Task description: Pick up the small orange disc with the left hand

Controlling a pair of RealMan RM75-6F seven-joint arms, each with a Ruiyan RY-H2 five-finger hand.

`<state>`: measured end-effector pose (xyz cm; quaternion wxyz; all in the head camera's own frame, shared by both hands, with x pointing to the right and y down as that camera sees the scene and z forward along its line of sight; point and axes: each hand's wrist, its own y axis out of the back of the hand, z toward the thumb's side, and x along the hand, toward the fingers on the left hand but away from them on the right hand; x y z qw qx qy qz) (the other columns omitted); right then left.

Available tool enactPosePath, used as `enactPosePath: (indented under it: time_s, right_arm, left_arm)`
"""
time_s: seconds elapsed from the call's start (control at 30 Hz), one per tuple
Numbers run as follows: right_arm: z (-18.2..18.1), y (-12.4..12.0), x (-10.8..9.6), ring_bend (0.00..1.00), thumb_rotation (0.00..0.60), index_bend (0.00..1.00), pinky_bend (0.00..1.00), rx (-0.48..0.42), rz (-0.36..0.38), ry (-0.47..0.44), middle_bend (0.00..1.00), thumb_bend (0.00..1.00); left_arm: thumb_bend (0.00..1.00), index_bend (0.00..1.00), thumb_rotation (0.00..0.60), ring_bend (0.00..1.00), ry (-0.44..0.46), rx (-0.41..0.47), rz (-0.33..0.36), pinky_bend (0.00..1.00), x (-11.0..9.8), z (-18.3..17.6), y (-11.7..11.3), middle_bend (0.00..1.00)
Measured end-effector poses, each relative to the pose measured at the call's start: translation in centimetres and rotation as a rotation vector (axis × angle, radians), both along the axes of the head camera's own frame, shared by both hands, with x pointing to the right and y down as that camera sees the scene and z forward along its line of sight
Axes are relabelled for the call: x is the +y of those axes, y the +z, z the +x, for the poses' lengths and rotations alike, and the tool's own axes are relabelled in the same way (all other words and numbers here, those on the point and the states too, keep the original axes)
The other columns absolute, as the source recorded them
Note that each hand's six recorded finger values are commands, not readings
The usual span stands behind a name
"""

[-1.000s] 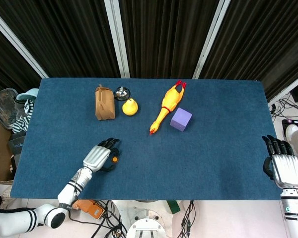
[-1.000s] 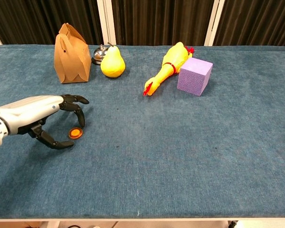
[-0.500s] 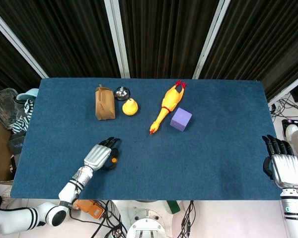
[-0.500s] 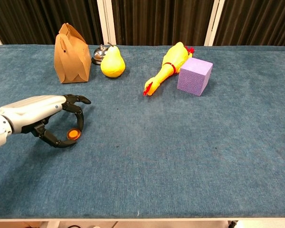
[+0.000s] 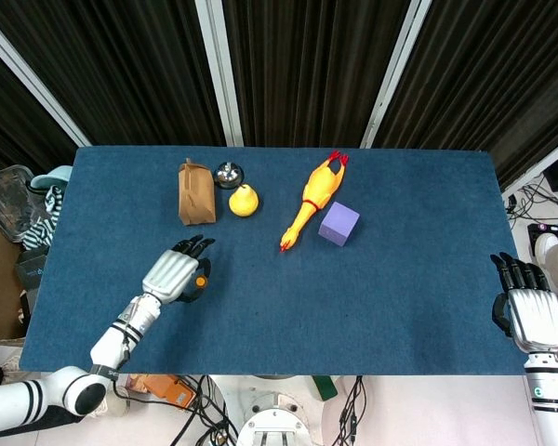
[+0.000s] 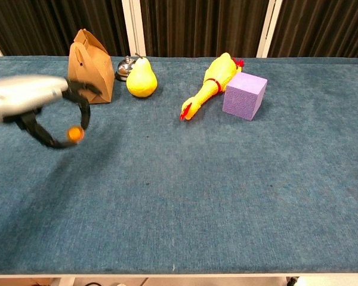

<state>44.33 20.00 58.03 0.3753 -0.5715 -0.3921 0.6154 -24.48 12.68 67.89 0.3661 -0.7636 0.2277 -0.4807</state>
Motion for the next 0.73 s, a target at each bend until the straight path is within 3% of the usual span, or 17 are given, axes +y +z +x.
enactPosePath:
  time_s: [0.3, 0.73]
  right_arm:
    - [-0.1, 0.0, 0.0, 0.17, 0.6, 0.14, 0.16, 0.002, 0.001, -0.002, 0.15, 0.92]
    - [-0.1, 0.1, 0.0, 0.17, 0.6, 0.14, 0.16, 0.005, 0.0, -0.003, 0.15, 0.92]
  left_arm:
    - [0.29, 0.5, 0.6, 0.0, 0.045, -0.128, 0.141, 0.15, -5.5, -0.9, -6.7, 0.06]
    - [0.29, 0.5, 0.6, 0.0, 0.068, -0.205, 0.254, 0.15, -10.0, -0.3, -12.2, 0.06]
